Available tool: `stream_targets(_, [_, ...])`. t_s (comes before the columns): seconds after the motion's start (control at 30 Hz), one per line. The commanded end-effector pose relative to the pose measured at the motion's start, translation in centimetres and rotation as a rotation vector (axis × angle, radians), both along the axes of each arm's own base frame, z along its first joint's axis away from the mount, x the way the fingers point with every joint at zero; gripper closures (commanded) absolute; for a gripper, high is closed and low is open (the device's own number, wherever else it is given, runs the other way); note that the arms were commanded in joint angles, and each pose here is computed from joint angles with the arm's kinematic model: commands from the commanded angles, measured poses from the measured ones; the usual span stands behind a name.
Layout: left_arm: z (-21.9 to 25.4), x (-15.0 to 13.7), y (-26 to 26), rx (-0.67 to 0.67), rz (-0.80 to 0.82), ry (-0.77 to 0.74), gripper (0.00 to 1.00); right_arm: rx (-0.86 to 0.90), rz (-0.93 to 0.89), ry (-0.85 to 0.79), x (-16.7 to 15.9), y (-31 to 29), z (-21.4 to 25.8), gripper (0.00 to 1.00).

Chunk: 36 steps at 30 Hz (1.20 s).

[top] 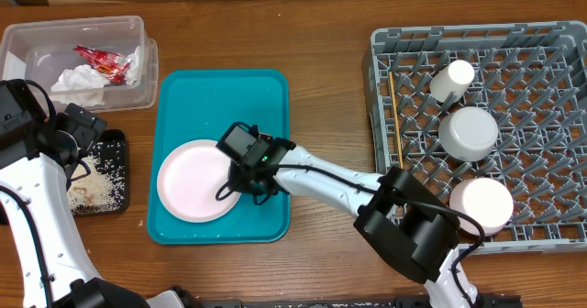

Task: Sort waste into correct bins and load items into the dishwasher
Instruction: 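Grasp the pink plate rim and lift it off the tray, then carry the plate to the rack and stand it upright at back left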

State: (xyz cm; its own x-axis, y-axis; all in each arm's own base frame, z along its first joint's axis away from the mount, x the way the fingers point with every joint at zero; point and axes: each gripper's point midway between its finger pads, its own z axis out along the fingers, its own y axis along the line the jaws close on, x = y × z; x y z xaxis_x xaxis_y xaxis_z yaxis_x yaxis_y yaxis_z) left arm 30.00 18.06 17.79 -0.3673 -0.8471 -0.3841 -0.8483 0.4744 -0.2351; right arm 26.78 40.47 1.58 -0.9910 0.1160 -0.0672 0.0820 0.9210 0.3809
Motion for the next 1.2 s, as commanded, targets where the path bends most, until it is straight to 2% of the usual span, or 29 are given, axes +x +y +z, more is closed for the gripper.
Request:
stream_targets(0.0, [0.3,0.2,0.0,-0.003,0.006,-0.011,0.00,0.014,-0.050,-0.046,2.6,-1.3,2.5,0.96])
stream_targets(0.23, [0.3,0.2,0.0,-0.003,0.006,-0.011,0.00,-0.027,-0.065,-0.201,6.6,-6.3,8.3,0.96])
stream_targets(0.37, [0.3,0.2,0.0,-0.003,0.006,-0.011,0.00,-0.085,-0.122,-0.328,9.5,-11.9,13.1,0.96])
stream_targets(0.5, [0.3,0.2,0.0,-0.003,0.006,-0.011,0.00,-0.209,-0.263,-0.449,11.9,-20.5,18.1,0.95])
stream_targets(0.67, [0.3,0.2,0.0,-0.003,0.006,-0.011,0.00,-0.393,-0.451,-0.491,12.6,-30.9,20.9,0.95])
stream_targets(0.87, [0.3,0.2,0.0,-0.003,0.006,-0.011,0.00,-0.537,-0.603,-0.448,12.8,-39.7,20.9,0.96])
stream_targets(1.03, [0.3,0.2,0.0,-0.003,0.006,-0.011,0.00,-0.678,-0.704,-0.476,12.5,-44.0,22.0,0.96])
stream_targets(1.17, [0.3,0.2,0.0,-0.003,0.006,-0.011,0.00,-0.757,-0.717,-0.494,12.2,-45.1,22.6,0.96])
